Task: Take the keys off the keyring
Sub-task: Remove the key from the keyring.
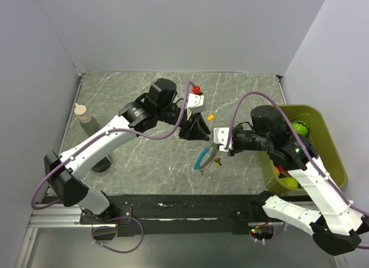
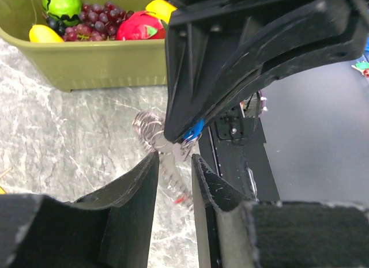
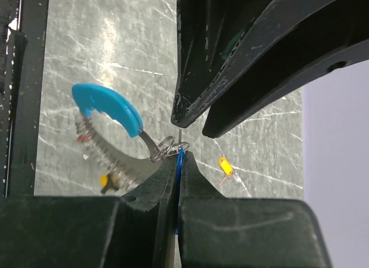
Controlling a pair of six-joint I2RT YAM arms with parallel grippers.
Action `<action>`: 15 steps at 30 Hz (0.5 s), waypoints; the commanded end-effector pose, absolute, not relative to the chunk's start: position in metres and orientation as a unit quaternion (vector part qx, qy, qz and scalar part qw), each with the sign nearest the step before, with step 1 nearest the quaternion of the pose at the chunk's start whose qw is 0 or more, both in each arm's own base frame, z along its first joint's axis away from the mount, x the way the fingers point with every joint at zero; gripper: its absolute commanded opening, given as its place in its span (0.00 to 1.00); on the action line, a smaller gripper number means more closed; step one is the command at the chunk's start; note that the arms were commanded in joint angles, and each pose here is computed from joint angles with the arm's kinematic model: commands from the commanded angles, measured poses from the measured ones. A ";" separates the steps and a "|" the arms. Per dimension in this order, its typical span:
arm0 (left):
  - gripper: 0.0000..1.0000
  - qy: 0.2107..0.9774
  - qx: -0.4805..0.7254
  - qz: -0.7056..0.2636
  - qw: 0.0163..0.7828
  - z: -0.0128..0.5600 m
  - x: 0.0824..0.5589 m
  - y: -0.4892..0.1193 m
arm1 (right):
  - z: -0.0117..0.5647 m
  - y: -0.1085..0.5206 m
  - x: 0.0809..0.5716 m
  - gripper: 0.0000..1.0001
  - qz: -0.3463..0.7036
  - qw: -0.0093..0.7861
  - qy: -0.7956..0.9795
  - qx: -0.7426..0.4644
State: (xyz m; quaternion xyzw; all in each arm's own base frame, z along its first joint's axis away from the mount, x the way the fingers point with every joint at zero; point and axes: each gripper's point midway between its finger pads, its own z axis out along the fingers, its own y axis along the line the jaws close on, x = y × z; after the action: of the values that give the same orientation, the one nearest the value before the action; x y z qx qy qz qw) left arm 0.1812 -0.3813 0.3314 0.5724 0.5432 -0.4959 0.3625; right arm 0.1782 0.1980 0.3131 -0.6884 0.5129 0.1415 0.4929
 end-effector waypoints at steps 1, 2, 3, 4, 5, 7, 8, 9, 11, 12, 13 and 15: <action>0.35 0.525 0.586 -0.500 0.363 0.342 0.171 -0.387 | 0.340 0.203 0.181 0.00 0.141 0.532 0.492 -0.675; 0.35 0.526 0.587 -0.499 0.359 0.338 0.169 -0.389 | 0.340 0.203 0.181 0.00 0.141 0.533 0.492 -0.674; 0.35 0.528 0.587 -0.499 0.358 0.335 0.170 -0.389 | 0.342 0.203 0.181 0.00 0.139 0.535 0.492 -0.673; 0.35 0.529 0.586 -0.498 0.358 0.333 0.171 -0.389 | 0.344 0.202 0.181 0.00 0.137 0.539 0.491 -0.671; 0.35 0.533 0.585 -0.494 0.360 0.331 0.173 -0.390 | 0.345 0.202 0.181 0.00 0.136 0.540 0.491 -0.670; 0.35 0.536 0.584 -0.492 0.361 0.329 0.174 -0.390 | 0.347 0.200 0.183 0.00 0.130 0.545 0.492 -0.666; 0.35 0.538 0.583 -0.491 0.360 0.327 0.176 -0.390 | 0.348 0.200 0.184 0.00 0.128 0.548 0.492 -0.664; 0.35 0.537 0.583 -0.491 0.361 0.328 0.176 -0.391 | 0.349 0.199 0.186 0.00 0.125 0.550 0.495 -0.662; 0.35 0.537 0.582 -0.493 0.360 0.328 0.176 -0.391 | 0.356 0.198 0.192 0.00 0.114 0.564 0.501 -0.646; 0.35 0.538 0.582 -0.492 0.359 0.328 0.176 -0.391 | 0.357 0.197 0.194 0.00 0.111 0.568 0.504 -0.641; 0.35 0.538 0.582 -0.492 0.360 0.328 0.177 -0.392 | 0.357 0.195 0.196 0.00 0.106 0.571 0.510 -0.635; 0.35 0.539 0.581 -0.494 0.356 0.327 0.177 -0.393 | 0.359 0.195 0.200 0.00 0.099 0.577 0.512 -0.629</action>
State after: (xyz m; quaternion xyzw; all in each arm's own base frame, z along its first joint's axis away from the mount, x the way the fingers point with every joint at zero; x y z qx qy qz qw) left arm 0.1752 -0.3888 0.3274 0.5795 0.5419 -0.4924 0.3579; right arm 0.1851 0.1958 0.3208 -0.6669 0.5279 0.1308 0.5094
